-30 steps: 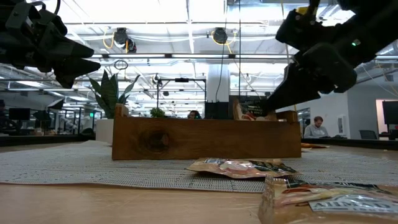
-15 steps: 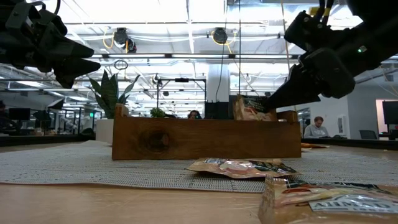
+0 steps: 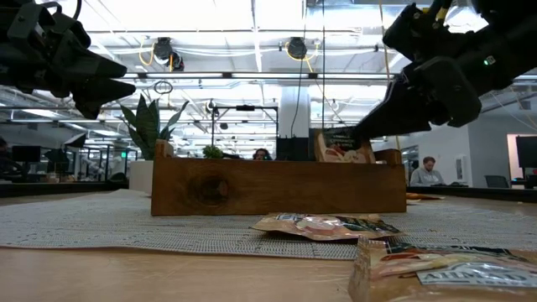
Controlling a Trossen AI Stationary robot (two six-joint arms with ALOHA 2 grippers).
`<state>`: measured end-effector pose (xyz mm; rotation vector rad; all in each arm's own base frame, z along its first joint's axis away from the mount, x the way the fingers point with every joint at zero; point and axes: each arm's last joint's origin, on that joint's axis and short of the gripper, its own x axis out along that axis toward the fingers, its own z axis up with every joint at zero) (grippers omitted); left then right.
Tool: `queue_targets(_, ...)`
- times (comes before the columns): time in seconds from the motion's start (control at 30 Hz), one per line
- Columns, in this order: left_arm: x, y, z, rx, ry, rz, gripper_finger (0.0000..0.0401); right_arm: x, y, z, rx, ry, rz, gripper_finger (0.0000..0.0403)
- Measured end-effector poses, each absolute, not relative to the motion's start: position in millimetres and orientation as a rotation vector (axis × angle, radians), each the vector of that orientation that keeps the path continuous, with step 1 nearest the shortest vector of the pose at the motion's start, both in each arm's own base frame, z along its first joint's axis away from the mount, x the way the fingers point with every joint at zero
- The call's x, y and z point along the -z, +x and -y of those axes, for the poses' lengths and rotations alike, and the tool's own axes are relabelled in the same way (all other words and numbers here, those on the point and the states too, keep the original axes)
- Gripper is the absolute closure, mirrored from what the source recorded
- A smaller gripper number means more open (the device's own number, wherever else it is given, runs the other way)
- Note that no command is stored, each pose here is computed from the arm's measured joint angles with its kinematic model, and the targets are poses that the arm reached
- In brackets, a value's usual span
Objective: Pick & Place Tea
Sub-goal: Put the brown tea bag into the right compartment of the wood organizer
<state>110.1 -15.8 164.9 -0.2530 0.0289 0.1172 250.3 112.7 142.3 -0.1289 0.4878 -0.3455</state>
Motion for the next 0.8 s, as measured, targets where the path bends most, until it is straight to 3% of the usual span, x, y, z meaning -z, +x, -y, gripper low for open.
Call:
queue_targets(0.27, -164.9, 110.1, 15.8, -0.117, -0.253, -0.029, 0.0196, -147.9, 253.8, -114.4, 0.320, -0.204, -0.446, 0.0287)
queue_targets(0.43, -164.9, 110.2, 15.8, -0.117, -0.253, -0.029, 0.0196, -163.7, 262.0, -119.1, 0.292, -0.335, -0.378, 0.0278)
queue_targets(0.53, -164.9, 110.1, 15.8, -0.117, -0.253, -0.029, 0.0196, -187.1, 276.0, -128.4, 0.200, -0.439, -0.409, 0.0301)
queue_targets(0.7, -164.9, 110.1, 15.8, -0.117, -0.253, -0.029, 0.0196, -230.2, 299.8, -137.7, 0.039, -0.529, -0.653, 0.0388)
queue_targets(0.8, -164.9, 110.2, 15.8, -0.117, -0.253, -0.029, 0.0196, -233.9, 306.6, -138.6, -0.049, -0.504, -0.825, 0.0399)
